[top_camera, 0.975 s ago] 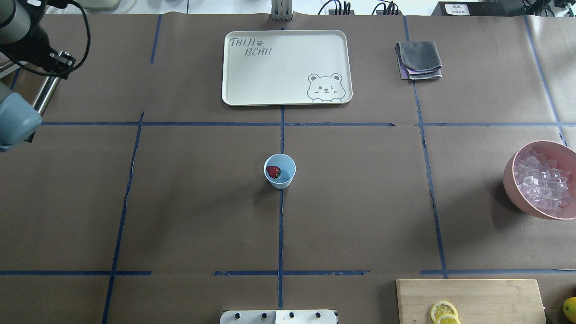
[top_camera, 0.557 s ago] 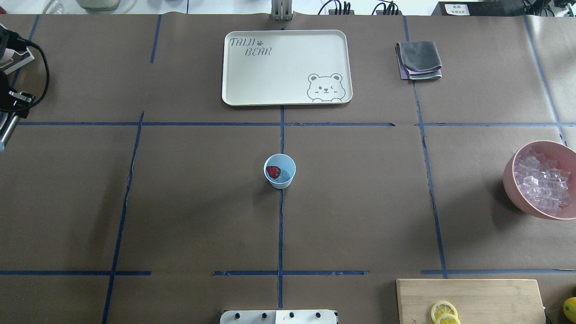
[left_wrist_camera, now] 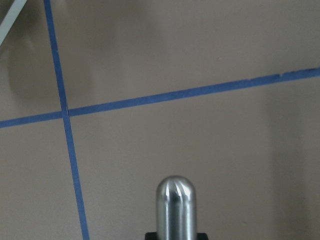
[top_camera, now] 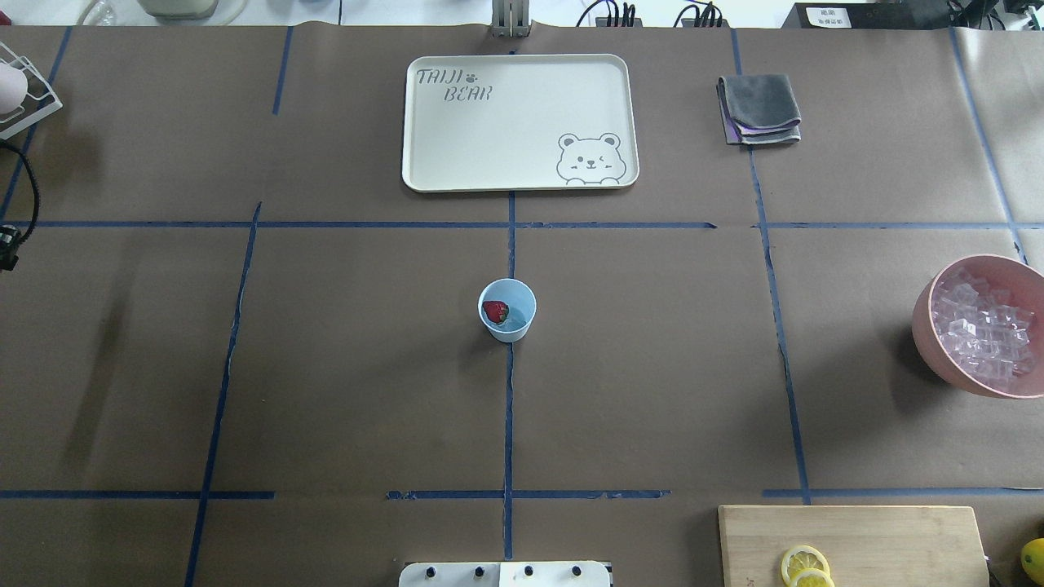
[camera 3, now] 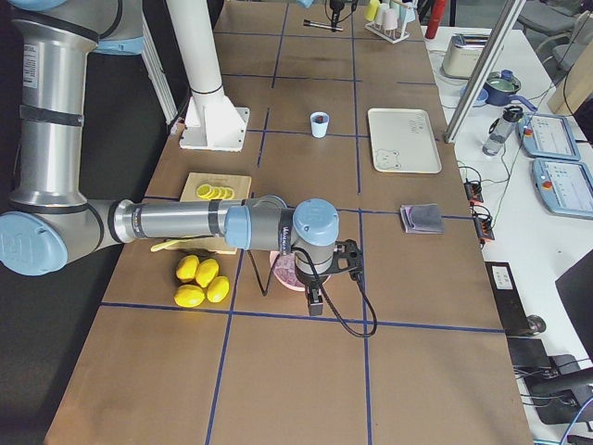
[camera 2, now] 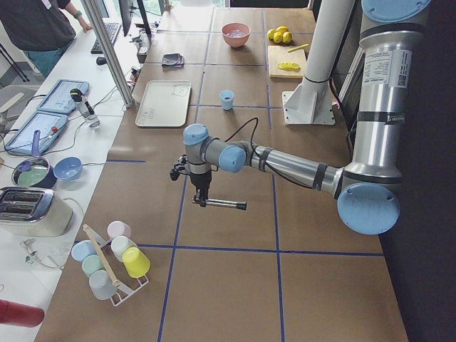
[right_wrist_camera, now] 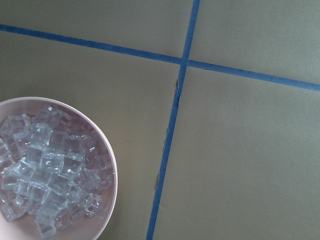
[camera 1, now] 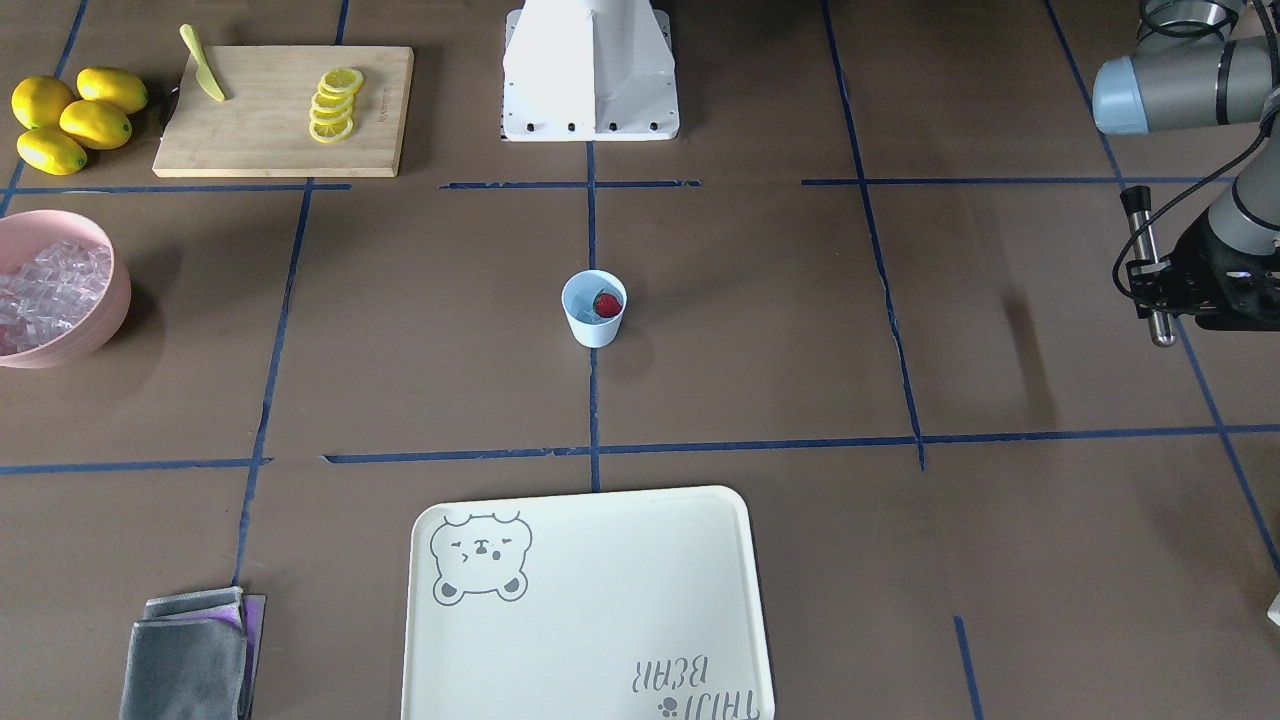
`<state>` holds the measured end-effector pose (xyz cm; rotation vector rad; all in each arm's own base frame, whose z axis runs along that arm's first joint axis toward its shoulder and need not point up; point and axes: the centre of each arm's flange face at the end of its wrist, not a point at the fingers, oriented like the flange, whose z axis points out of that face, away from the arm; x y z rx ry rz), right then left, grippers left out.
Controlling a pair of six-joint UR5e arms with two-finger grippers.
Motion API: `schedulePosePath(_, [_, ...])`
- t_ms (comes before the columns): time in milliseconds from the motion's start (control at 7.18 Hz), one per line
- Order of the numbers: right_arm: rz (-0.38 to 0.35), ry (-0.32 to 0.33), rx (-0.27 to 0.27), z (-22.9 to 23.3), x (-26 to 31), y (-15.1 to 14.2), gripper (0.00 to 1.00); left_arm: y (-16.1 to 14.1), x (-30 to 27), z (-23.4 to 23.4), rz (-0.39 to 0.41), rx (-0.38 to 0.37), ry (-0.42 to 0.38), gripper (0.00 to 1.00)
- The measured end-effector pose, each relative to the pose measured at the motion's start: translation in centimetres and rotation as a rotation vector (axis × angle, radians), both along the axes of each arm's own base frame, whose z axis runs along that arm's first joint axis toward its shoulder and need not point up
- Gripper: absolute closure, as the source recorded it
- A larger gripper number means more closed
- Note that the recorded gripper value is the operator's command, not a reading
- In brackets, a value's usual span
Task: Mash ice and strawberries in cup
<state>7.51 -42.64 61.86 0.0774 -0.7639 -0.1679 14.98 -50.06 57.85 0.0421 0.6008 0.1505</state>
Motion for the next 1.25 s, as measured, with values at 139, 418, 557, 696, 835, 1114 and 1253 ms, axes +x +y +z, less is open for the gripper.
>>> schedulePosePath(139, [0.000,0.000,0.000,0.0,0.0,0.0,0.00,0.0,0.2,2.7,0.005,-0.002,0.020,1.00])
schedulePosePath(418, [0.000,0.000,0.003,-0.1,0.0,0.0,0.00,-0.1,0.4,6.5,0.004,0.003,0.048,1.00])
schedulePosePath(557, [0.000,0.000,0.004,-0.2,0.0,0.0,0.00,0.0,0.4,7.4,0.002,-0.004,0.053,1.00])
schedulePosePath(696, [0.000,0.000,0.007,-0.3,0.0,0.0,0.00,0.0,0.3,8.1,-0.001,-0.013,0.053,1.00])
schedulePosePath(835, [0.000,0.000,0.009,-0.4,0.0,0.0,0.00,0.0,0.3,8.4,-0.015,-0.026,0.053,1.00])
schedulePosePath(1114, [0.001,0.000,0.010,-0.4,0.0,0.0,0.00,-0.1,0.3,8.5,-0.053,-0.051,0.054,1.00])
schedulePosePath(1253, [0.001,0.000,0.010,-0.5,0.0,0.0,0.00,-0.1,0.4,8.8,-0.059,-0.050,0.057,0.98])
